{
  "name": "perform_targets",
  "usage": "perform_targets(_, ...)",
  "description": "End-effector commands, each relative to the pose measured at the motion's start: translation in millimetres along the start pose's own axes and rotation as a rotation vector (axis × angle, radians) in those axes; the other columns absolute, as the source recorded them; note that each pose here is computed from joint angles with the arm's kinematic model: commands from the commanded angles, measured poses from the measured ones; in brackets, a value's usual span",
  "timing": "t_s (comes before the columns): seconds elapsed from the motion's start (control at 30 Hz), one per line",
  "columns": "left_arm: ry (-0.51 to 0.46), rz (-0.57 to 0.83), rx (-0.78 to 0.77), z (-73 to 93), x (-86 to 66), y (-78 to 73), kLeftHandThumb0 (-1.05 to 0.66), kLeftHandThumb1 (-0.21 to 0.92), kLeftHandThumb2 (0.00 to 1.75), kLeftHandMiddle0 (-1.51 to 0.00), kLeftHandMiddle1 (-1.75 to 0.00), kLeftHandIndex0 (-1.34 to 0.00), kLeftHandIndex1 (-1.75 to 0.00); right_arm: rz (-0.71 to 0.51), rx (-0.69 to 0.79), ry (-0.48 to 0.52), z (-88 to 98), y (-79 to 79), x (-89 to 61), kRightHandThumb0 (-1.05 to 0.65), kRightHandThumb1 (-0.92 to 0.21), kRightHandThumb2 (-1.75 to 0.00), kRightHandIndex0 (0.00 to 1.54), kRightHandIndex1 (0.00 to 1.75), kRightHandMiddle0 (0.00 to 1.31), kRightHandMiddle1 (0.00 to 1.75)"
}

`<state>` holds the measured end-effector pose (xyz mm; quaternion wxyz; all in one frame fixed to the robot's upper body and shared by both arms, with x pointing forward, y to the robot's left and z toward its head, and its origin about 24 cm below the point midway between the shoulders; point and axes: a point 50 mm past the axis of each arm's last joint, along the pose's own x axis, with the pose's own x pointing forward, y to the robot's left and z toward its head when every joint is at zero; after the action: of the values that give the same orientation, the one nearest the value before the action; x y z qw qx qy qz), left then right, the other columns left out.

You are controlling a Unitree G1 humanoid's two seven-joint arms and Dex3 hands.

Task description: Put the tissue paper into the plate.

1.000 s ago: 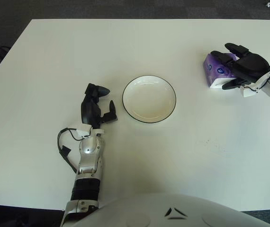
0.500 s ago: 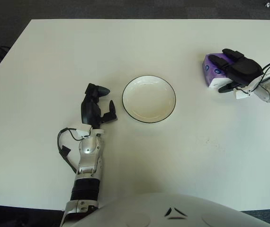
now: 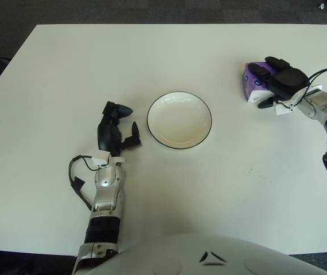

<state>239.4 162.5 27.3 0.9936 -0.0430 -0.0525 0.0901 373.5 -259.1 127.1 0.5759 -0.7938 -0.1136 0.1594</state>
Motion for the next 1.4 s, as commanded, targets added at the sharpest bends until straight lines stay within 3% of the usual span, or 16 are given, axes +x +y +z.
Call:
perform_targets(0.0,0.174,0.046,0.025,-32.7,-24.1,11.0,-0.01,0.25,1.42,-0.66,-1.75,-0.43,-1.75,0.152,0.002,-0.056,19.9,32.1,-1.6,-1.05,-0.80,-0.10,0.00,0.00,0.00,0.00)
perform_targets(0.63,0.160,0.052,0.021,-31.8,-27.1,9.8,-0.01,0.25,1.40,-0.65,-1.73,-0.44,-1.75,0.211,-0.028,-0.109,26.6,37.4,-1.5,-1.05,-0.80,-0.15,0.00,0.00,0.00,0.03)
perform_targets(0.8,0.158,0.055,0.022,-31.9,-27.5,9.7,-0.01,0.20,1.47,-0.69,-1.74,-0.47,-1.75,0.232,0.037,-0.095,28.4,40.9,-2.3,-0.98,-0.52,-0.61,0.03,0.04,0.00,0.45)
perform_targets(0.97,0.161,0.057,0.027,-32.3,-27.8,9.7,-0.01,0.21,1.46,-0.68,-1.75,-0.47,-1.75,0.262,0.106,-0.086,30.6,44.1,-3.1,-0.86,-0.32,-0.83,0.00,0.59,0.00,0.99)
perform_targets(1.1,0.164,0.064,0.025,-32.4,-27.7,9.7,-0.01,0.22,1.44,-0.68,-1.74,-0.46,-1.75,0.284,0.148,-0.082,33.2,46.8,-3.0,-0.76,-0.24,-0.93,0.00,0.87,0.00,1.36)
perform_targets(1.2,0.163,0.062,0.023,-32.7,-27.8,10.2,-0.01,0.22,1.44,-0.68,-1.73,-0.46,-1.75,0.299,0.173,-0.080,35.0,48.9,-3.1,-0.73,-0.22,-0.98,0.00,0.99,0.00,1.53)
perform_targets(1.37,0.163,0.060,0.025,-33.1,-27.5,11.4,-0.01,0.24,1.42,-0.66,-1.74,-0.44,-1.75,0.319,0.192,-0.086,37.1,50.7,-3.3,-0.72,-0.24,-1.00,0.00,1.20,0.01,1.67)
